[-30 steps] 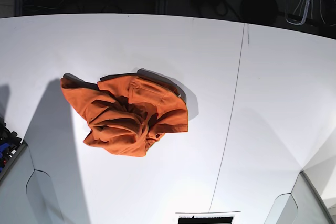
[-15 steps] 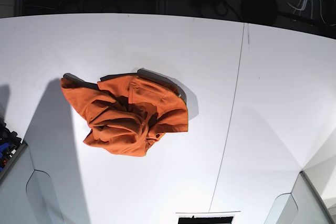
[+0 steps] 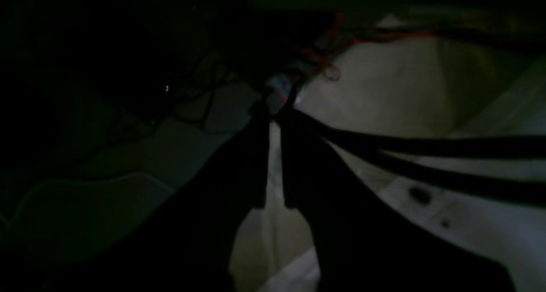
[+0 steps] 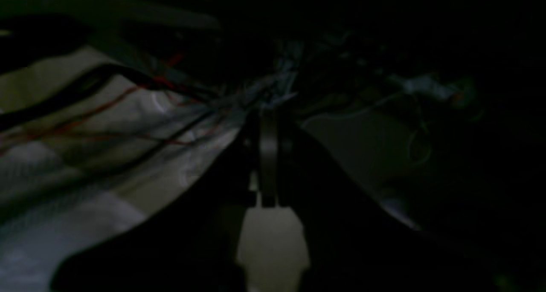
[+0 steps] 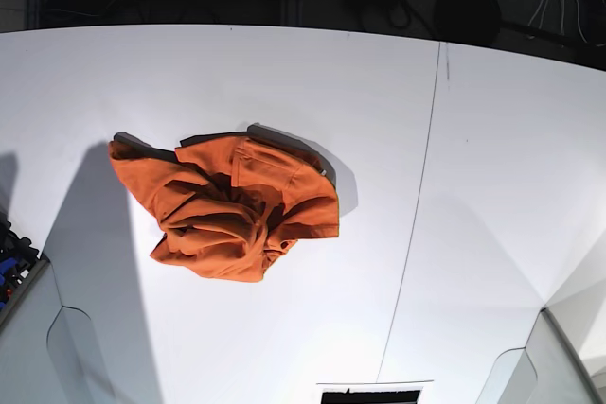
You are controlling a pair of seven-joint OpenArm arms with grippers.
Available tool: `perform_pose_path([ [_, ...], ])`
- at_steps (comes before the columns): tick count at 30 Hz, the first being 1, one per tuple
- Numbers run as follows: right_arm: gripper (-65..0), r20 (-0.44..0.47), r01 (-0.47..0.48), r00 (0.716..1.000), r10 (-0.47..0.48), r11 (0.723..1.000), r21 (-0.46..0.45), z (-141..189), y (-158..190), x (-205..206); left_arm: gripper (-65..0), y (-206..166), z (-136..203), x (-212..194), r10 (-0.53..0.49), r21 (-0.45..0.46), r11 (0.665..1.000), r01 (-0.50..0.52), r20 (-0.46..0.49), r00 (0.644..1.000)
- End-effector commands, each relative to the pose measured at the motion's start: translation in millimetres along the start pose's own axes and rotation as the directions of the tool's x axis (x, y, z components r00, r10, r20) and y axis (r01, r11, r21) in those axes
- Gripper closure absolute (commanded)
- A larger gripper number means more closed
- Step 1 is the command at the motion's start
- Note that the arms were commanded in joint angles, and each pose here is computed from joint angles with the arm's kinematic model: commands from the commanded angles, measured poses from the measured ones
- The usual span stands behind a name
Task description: Layout the t-shirt on the table in an organized manner, then fold the t-shirt properly
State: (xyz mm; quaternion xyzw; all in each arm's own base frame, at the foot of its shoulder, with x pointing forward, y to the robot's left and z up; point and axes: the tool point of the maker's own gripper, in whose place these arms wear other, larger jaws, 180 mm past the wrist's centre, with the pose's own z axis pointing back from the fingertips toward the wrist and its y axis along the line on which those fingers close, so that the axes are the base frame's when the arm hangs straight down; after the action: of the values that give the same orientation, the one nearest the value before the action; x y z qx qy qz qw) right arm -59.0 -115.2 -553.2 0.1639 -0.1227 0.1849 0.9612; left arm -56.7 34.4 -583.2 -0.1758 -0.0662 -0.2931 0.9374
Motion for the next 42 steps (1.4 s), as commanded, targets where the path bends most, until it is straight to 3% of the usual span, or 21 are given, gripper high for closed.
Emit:
perform_pose_path([
  [1, 0.0, 0.037, -0.025, 0.999, 0.024, 1.0, 0.01, 12.4, 0.2, 6.8, -9.2, 0.8, 7.8, 6.1, 0.019, 0.01, 1.0, -0.019, 0.038, 0.999],
  [5, 0.0, 0.123, -0.139, 0.983, 0.137, 0.99, 0.009, 49.9, -0.1, 37.2, -9.9, 26.8, 44.8, 25.7, 0.09, 0.087, 0.991, -0.103, 0.138, 0.986],
  [11, 0.0, 0.292, -0.235, 0.924, 0.245, 0.969, -0.07, 100.5, -11.1, 112.1, -20.2, 77.2, 130.5, 71.7, 0.115, 0.192, 0.963, -0.187, 0.332, 0.936],
  [14, 0.0, 0.392, -0.189, 0.893, 0.22, 0.975, -0.115, 126.1, -23.5, 156.4, -20.3, 101.5, 176.5, 91.9, 0.091, 0.247, 0.947, -0.204, 0.404, 0.91],
  [19, 0.0, 0.553, -0.128, 0.801, 0.229, 0.968, -0.215, 166.6, -54.1, 224.2, -20.3, 133.6, 236.5, 121.7, -0.008, 0.332, 0.925, -0.182, 0.498, 0.867],
  [21, -1.4, 0.583, -0.049, 0.786, 0.204, 0.962, -0.27, 174.7, -78.8, 243.6, -21.2, 142.9, 250.7, 132.2, -0.049, 0.355, 0.92, -0.166, 0.524, 0.85],
  [24, -14.3, 0.626, 0.091, 0.764, 0.153, 0.936, -0.34, 182.7, -115.9, 271.7, -27.5, 158.4, 264.2, 153.8, -0.118, 0.386, 0.913, -0.131, 0.559, 0.821],
  [27, -30.3, 0.688, 0.179, 0.714, 0.128, 0.917, -0.357, 184.3, -138.8, 300.0, -27.7, 177.2, 280.6, 185.2, -0.186, 0.42, 0.9, -0.118, 0.612, 0.768],
  [29, -33.7, 0.718, 0.227, 0.689, 0.099, 0.911, -0.344, 179.1, -149.2, 314.0, -27.7, 191.8, 290.5, 204.6, -0.204, 0.428, 0.894, -0.13, 0.649, 0.733],
  [35, -33.7, 0.758, 0.328, 0.653, 0.018, 0.895, -0.304, 155.5, -174.0, 344.6, -27.8, 244.6, 307.3, 249.7, -0.191, 0.417, 0.885, -0.207, 0.73, 0.656],
  [42, -33.8, 0.763, 0.376, 0.642, 0.077, 0.835, -0.401, 166.0, -205.3, 368.1, -27.8, 257.6, 281.0, 302.9, -0.202, 0.383, 0.912, -0.147, 0.731, 0.651],
])
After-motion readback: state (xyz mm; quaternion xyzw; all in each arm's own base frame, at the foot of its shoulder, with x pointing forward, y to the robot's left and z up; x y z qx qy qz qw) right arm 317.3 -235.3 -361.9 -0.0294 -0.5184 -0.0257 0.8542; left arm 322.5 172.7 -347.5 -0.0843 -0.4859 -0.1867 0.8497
